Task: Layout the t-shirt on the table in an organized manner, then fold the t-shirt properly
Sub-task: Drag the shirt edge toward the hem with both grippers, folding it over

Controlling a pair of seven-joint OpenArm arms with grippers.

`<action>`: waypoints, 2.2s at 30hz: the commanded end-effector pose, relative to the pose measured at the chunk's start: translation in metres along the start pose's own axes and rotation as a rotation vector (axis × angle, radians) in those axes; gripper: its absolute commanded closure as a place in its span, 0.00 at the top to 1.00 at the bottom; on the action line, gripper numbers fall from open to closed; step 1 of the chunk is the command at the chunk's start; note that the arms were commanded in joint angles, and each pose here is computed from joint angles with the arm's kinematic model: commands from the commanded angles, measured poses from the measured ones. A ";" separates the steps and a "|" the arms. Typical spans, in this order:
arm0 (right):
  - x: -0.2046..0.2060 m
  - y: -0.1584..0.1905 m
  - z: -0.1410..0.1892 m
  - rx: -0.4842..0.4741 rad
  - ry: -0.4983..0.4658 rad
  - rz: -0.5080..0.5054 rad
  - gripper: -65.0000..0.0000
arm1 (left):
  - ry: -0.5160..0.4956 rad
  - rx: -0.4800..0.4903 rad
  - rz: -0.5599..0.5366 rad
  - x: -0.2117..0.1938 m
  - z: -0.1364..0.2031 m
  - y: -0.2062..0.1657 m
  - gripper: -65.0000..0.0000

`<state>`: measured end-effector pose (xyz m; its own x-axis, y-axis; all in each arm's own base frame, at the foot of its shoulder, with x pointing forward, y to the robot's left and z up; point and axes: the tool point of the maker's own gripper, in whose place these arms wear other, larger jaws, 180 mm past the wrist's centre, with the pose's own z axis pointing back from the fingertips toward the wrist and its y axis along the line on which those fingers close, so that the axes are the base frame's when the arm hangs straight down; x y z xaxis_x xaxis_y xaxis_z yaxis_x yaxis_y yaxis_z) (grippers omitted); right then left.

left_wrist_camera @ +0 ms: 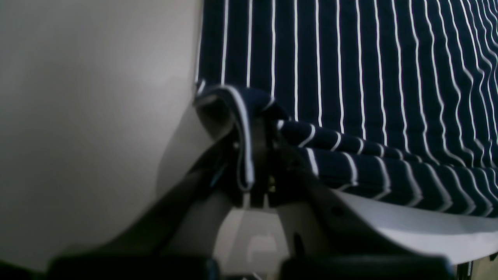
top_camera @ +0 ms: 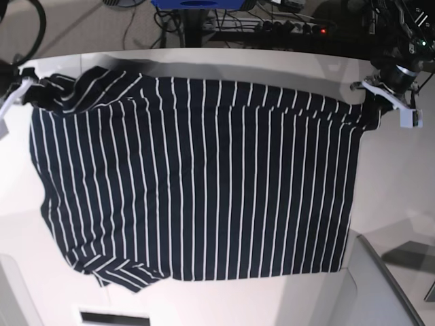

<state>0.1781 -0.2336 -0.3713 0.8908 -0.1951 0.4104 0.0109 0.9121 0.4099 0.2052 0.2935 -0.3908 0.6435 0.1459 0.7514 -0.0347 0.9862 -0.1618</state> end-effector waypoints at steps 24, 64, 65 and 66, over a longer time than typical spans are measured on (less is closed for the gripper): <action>0.127 0.000 -0.074 -0.114 0.007 0.233 0.01 | -0.003 0.001 -0.065 0.057 -0.070 -0.006 0.00; 0.224 0.014 -0.101 -0.101 -0.227 0.333 0.01 | -0.014 0.010 -0.025 0.079 -0.113 -0.002 0.00; 0.227 0.015 -0.100 -0.100 -0.234 0.333 0.01 | -0.018 0.009 -0.025 0.081 -0.114 -0.002 0.00; 0.228 0.016 -0.100 -0.098 -0.237 0.333 0.01 | -0.020 0.009 -0.025 0.082 -0.114 -0.002 0.00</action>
<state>0.4080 -0.2211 -0.3786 0.7771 0.0555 0.6270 -0.2018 0.9655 0.1647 0.3316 0.2875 -0.4207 0.6790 0.1280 0.7229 -0.0303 0.9887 -0.1466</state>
